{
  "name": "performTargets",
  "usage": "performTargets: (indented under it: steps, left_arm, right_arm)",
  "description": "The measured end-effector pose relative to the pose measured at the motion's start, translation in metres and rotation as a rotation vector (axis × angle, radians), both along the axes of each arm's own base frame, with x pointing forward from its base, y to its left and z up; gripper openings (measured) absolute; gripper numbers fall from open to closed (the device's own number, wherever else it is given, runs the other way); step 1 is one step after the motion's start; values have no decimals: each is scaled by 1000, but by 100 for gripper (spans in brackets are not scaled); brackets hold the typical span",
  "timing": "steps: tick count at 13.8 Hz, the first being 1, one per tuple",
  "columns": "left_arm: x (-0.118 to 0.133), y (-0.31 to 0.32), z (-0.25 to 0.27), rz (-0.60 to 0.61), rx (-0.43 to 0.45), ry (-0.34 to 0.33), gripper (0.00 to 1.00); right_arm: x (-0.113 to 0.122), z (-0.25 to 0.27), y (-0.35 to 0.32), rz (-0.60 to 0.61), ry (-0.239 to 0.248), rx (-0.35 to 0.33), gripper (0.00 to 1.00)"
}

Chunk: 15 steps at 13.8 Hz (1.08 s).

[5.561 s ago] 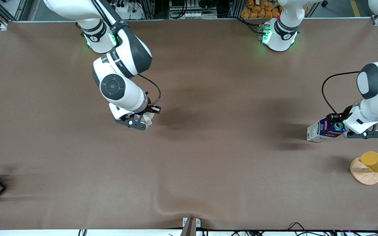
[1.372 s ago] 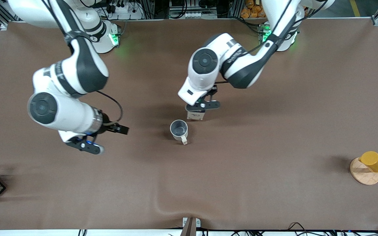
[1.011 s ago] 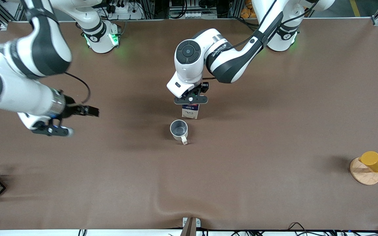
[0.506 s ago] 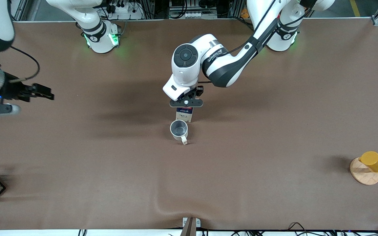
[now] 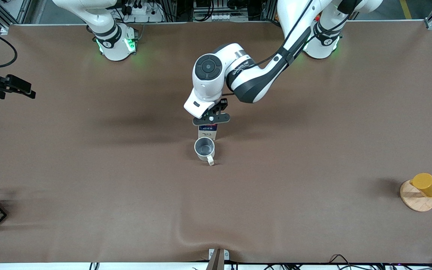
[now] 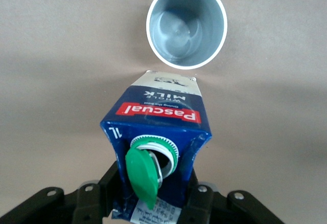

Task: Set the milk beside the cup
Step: 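Lower the milk carton next to the mug with the left gripper, then open the left gripper and raise it away from the carton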

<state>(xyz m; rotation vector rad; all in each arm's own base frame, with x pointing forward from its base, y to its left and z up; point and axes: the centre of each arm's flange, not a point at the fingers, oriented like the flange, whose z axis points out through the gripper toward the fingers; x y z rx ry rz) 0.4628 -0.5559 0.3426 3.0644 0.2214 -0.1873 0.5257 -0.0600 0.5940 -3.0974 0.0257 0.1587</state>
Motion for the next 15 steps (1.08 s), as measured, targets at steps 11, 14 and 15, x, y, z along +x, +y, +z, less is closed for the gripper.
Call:
performTargets:
  steps: [11,14,15]
  left_arm:
    - [15,1,34,42,-51,-53,100]
    - [42,43,102,109,-51,-100,100]
    - [57,69,127,149,-50,-121,100]
  right_arm:
    - [-14,40,0,2,2,4,100]
    - [-14,42,0,1,0,4,100]
    - [-14,42,0,1,-1,4,100]
